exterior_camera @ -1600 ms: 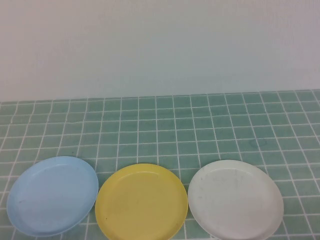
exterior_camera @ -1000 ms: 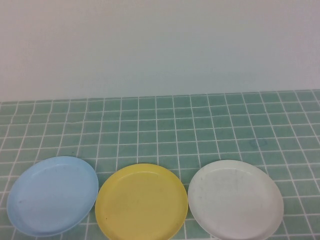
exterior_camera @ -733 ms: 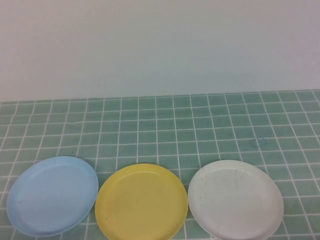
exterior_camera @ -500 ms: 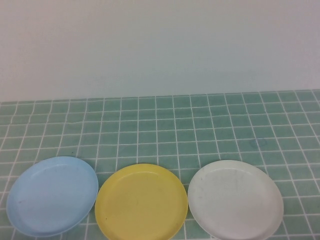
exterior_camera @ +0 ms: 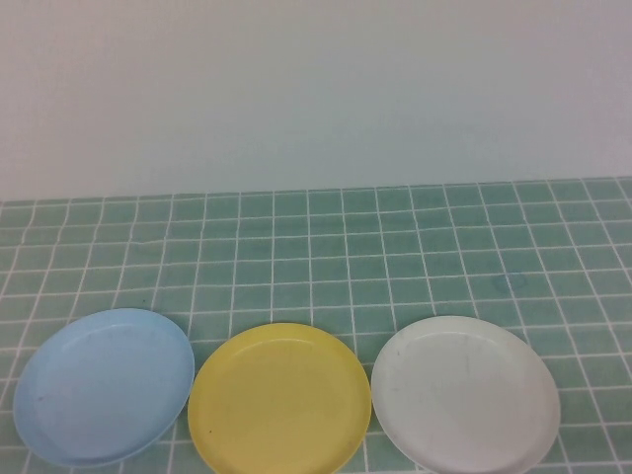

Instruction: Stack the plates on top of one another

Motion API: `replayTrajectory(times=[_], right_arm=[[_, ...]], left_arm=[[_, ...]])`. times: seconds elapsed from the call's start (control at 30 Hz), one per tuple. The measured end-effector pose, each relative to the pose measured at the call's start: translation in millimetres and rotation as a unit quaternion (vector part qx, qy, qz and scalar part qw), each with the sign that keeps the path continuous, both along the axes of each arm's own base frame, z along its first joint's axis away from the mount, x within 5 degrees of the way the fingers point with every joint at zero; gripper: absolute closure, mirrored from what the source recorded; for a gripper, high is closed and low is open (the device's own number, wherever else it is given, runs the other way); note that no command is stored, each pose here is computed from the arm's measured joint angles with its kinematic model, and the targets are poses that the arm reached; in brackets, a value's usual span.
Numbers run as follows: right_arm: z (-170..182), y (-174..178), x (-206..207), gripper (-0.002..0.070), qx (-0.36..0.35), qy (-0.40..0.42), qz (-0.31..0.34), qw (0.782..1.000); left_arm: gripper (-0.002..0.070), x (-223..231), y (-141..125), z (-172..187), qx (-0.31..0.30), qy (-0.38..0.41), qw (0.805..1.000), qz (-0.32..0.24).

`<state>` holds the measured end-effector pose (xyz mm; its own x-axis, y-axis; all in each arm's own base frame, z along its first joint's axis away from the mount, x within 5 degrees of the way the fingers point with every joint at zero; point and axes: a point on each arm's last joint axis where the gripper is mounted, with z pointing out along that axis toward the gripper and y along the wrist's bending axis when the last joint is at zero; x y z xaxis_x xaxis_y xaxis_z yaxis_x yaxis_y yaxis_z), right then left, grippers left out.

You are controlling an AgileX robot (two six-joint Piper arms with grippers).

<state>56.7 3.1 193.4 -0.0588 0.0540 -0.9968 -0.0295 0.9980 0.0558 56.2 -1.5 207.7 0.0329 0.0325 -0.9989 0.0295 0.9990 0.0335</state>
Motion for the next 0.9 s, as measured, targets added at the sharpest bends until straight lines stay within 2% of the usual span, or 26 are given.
replayTrajectory(times=[0.13,0.3,0.33,0.4,0.43,0.6,0.67,0.77,0.9], right_arm=[[0.7,0.6,0.0,0.0678,0.037,-0.003,0.001,0.999],[10.5,-2.9,0.1,0.0678,0.029,-0.057,-0.016,0.998],[12.4,-3.6,-0.1,0.0678,0.030,-0.068,-0.019,0.997],[15.7,-4.8,-0.4,0.0678,0.022,-0.086,-0.026,0.996],[17.5,-5.5,-0.7,0.0678,0.015,-0.096,-0.030,0.995],[27.2,-9.2,-2.7,0.0678,-0.002,-0.150,-0.051,0.987],[31.6,-9.8,-3.7,0.0678,-0.008,-0.163,-0.055,0.985],[49.8,-7.5,-7.3,0.0678,-0.032,-0.167,-0.045,0.984],[81.4,-3.4,-17.0,0.0678,-0.089,-0.171,-0.029,0.981]], left_arm=[[0.0676,0.0,0.0,0.0,0.002,0.000,1.000,0.000],[0.0676,-0.1,-0.3,2.3,-0.018,-0.012,1.000,-0.002],[0.0676,-0.1,-0.3,2.9,-0.036,-0.015,0.999,-0.004],[0.0676,-0.2,-0.5,6.1,-0.135,-0.028,0.990,-0.011],[0.0676,-0.4,-0.4,7.5,-0.157,-0.036,0.987,-0.013],[0.0676,-4.1,1.5,25.3,-0.205,-0.131,0.970,-0.027],[0.0676,-5.6,1.5,32.1,-0.210,-0.138,0.967,-0.030],[0.0676,-13.5,0.2,61.7,-0.204,-0.114,0.972,-0.033],[0.0676,-29.3,1.0,95.9,-0.114,-0.087,0.990,-0.014]])
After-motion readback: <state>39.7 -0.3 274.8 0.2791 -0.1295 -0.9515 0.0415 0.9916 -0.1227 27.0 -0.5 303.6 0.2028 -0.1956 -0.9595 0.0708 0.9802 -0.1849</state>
